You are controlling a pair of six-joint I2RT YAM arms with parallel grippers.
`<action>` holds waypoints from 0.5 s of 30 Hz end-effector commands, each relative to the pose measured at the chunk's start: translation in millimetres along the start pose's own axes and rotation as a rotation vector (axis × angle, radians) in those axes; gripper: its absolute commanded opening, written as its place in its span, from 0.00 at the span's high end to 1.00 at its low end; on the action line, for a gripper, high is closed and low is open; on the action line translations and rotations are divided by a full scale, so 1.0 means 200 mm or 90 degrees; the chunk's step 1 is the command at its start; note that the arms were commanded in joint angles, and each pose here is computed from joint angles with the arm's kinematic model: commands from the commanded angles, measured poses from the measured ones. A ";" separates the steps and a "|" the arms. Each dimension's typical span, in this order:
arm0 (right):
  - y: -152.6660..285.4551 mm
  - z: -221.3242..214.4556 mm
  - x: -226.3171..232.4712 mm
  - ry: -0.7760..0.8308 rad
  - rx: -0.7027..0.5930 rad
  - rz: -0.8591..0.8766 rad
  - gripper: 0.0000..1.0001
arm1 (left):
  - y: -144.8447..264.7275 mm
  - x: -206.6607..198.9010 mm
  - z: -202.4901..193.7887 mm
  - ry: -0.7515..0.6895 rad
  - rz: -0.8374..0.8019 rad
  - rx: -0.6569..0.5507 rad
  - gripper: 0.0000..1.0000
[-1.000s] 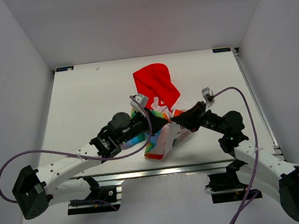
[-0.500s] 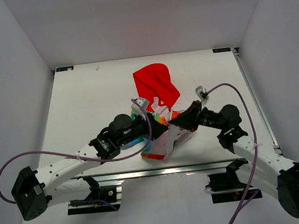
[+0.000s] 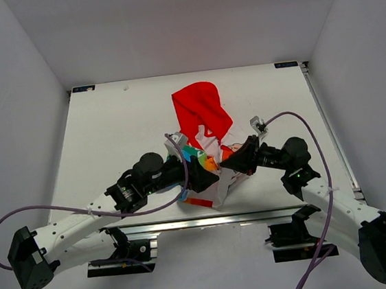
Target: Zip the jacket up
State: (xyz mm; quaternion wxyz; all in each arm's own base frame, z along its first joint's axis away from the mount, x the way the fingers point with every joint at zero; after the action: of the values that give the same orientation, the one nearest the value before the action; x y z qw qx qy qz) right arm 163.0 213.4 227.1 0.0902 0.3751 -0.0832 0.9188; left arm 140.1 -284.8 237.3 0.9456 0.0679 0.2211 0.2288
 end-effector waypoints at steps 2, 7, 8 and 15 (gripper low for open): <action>0.01 0.00 0.04 0.024 0.005 0.029 1.00 | 0.03 -0.02 0.05 0.001 0.001 -0.006 0.02; 0.01 0.01 0.06 0.029 0.003 0.032 1.00 | 0.06 -0.02 0.11 -0.010 0.027 0.020 0.02; 0.01 0.01 0.05 0.029 0.003 0.030 1.00 | 0.08 -0.04 0.15 -0.012 0.029 0.014 0.02; 0.01 0.02 0.06 0.031 0.002 0.032 1.00 | 0.12 0.10 0.11 0.023 0.160 0.025 0.02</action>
State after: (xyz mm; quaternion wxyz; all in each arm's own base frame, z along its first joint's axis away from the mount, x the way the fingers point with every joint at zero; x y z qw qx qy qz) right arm 159.5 213.3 227.7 0.0796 0.3741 -0.0789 0.9206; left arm 148.4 -267.0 265.7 0.9244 0.0927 0.2239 0.2944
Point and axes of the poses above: each gripper's point midway between its finger pads, its own y axis back along the fingers, its own x axis along the line the jaws close on, z = x × y, the point moved 4 cm from there along y, back along the fingers, and after that the axes turned 14 degrees about -y, right-handed, at the moved point
